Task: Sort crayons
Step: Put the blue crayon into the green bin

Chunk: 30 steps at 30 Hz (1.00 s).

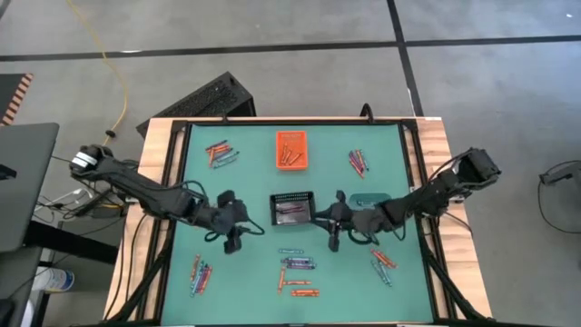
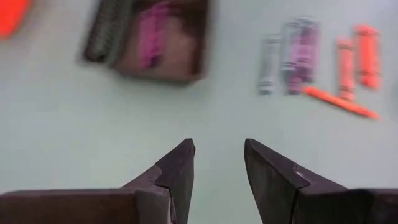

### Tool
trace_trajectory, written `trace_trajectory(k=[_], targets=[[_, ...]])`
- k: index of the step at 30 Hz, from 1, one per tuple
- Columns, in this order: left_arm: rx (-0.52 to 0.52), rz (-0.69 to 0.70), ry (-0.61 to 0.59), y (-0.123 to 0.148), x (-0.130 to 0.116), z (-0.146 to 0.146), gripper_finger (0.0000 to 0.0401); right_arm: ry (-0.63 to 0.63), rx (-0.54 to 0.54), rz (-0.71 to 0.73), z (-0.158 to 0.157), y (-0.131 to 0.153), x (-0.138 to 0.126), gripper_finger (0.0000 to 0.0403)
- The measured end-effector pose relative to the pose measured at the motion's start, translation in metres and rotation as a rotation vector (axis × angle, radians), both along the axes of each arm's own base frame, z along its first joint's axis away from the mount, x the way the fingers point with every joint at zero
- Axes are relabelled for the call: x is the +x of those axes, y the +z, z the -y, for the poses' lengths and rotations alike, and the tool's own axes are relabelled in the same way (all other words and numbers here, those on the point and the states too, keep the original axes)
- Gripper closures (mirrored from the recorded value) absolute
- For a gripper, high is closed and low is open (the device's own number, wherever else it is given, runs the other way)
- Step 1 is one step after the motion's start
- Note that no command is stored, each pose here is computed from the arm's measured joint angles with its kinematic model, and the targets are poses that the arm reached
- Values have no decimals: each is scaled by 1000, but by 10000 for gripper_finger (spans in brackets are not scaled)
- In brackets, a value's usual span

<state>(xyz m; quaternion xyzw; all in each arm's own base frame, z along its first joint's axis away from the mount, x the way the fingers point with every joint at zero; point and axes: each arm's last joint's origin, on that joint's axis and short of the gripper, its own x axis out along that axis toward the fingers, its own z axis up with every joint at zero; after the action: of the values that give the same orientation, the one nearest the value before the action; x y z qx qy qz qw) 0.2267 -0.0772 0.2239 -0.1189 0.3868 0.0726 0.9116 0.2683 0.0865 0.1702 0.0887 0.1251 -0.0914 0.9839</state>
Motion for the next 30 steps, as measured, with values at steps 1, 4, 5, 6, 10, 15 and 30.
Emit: trace_trajectory(k=[1, 4, 5, 6, 10, 15, 30], targets=[[-14, -18, 38, -6, -4, -1, 272, 13, 4, 21, 3, -1, -1, 322], [-77, -89, 74, -24, -10, -1, 272, 21, 18, 76, 9, -1, -4, 322], [-102, -97, 69, -29, -11, 1, 272, 29, 20, 86, 10, -2, -5, 322], [-124, -98, 59, -34, -10, 3, 272, 38, 16, 87, 10, -2, -5, 322], [-150, -121, 10, -45, -6, 16, 272, 57, 4, 89, 9, -3, -6, 322], [-189, 56, -112, -46, 22, 36, 272, 79, -3, 62, 8, -5, -7, 322], [220, 100, -316, -58, 133, 71, 272, 114, 2, 54, 4, -6, -8, 322]])
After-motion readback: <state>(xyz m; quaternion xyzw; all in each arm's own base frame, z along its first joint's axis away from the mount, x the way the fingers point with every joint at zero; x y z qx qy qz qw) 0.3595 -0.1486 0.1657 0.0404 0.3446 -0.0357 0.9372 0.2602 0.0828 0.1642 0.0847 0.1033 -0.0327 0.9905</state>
